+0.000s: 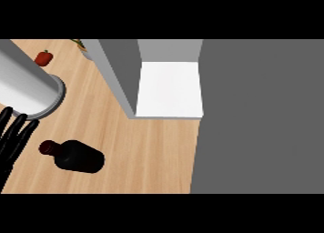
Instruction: Pick up the wine, place it into the cabinet and close the cabinet
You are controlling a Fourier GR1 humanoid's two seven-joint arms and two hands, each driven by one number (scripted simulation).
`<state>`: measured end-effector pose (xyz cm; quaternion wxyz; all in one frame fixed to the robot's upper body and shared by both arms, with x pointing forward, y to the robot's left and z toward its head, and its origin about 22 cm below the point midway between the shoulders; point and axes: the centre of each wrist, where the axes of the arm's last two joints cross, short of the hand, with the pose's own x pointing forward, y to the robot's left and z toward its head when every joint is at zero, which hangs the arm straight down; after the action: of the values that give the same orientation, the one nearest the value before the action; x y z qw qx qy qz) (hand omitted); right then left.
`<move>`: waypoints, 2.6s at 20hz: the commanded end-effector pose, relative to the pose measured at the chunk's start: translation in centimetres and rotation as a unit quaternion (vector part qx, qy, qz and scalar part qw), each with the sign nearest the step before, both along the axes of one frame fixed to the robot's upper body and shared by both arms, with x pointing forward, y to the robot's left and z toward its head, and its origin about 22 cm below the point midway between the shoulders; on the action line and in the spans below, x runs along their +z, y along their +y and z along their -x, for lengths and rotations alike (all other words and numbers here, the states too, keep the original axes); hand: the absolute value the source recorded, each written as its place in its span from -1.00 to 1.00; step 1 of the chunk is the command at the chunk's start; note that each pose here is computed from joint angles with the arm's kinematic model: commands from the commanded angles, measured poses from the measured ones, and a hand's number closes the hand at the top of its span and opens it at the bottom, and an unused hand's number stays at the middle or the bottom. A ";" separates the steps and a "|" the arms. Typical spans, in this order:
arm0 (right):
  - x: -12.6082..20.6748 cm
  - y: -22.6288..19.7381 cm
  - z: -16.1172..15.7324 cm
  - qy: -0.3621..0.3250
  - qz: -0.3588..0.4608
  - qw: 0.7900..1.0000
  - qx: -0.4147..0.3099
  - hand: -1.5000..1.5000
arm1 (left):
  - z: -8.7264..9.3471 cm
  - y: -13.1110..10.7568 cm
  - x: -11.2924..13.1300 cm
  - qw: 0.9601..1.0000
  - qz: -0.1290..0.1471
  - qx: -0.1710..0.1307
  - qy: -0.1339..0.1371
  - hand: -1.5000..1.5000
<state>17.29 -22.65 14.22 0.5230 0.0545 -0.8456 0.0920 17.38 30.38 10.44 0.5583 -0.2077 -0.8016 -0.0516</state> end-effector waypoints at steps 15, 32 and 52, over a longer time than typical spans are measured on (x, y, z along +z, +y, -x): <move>8.6 1.1 5.3 0.013 -0.001 0.999 0.035 -1.00 | 5.0 3.5 7.6 0.998 0.034 -0.030 0.044 -1.00; 11.6 0.5 4.4 0.014 0.000 1.000 0.023 -1.00 | 2.3 3.0 6.0 0.997 0.015 0.004 0.073 -1.00; 14.6 2.6 4.2 0.020 0.017 0.999 0.036 -1.00 | -2.4 4.0 -1.0 0.991 -0.020 0.050 0.119 -1.00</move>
<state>15.64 -20.14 28.53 0.5378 0.0405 -0.8353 0.1066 18.80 33.68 10.60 0.6485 -0.1699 -0.7419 -0.0129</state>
